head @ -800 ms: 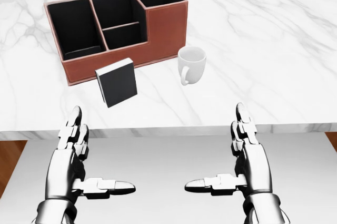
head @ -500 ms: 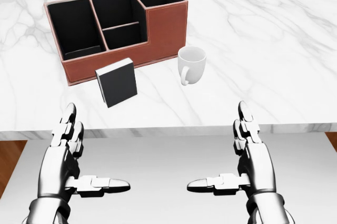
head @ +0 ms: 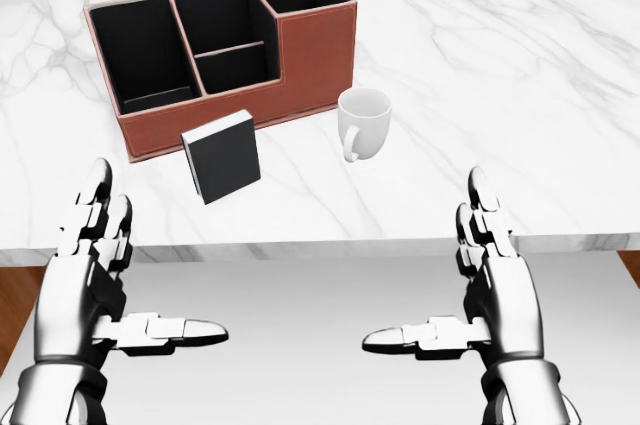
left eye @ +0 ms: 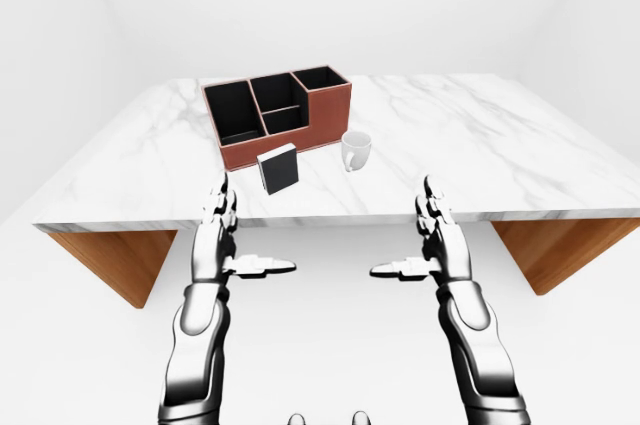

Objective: Pick up the book and place it in the front compartment of the caddy.

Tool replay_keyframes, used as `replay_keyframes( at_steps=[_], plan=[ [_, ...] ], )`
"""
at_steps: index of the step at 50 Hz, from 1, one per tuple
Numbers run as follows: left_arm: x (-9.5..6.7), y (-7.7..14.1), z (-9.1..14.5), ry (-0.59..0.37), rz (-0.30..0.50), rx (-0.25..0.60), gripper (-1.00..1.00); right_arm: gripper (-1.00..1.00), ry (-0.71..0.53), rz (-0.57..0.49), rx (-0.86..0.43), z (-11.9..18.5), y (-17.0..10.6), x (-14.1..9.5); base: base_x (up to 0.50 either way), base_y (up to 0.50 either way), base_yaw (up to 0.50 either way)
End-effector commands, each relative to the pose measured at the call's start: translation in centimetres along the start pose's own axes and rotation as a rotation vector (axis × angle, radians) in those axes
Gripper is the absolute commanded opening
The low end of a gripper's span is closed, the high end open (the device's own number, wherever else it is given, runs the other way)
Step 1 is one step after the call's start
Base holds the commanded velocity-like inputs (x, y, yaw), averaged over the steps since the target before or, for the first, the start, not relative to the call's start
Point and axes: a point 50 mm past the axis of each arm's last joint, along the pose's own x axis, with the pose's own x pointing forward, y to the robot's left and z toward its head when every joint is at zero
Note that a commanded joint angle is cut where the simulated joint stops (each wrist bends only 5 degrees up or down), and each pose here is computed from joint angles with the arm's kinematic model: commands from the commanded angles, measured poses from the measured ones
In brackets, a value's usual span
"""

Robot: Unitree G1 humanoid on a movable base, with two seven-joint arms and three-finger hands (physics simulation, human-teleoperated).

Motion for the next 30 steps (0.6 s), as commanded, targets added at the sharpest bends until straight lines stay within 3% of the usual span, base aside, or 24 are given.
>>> replay_keyframes(
  at_steps=[1,11,30],
  plan=[
    [0.02,0.29,1.12,-0.048,0.004,0.003,1.00,1.00,-0.072,-0.003,0.002,1.68,-0.19,-0.18,0.00,0.00,0.00],
    [0.01,0.32,1.18,-0.050,0.003,0.005,1.00,1.00,-0.106,0.028,0.015,2.47,0.08,-0.53,0.00,0.02,0.00],
    [-0.01,0.31,0.97,-0.041,0.003,0.005,1.00,1.00,-0.104,0.031,0.003,2.44,-0.02,-0.50,0.14,0.50,0.00]
  ],
)
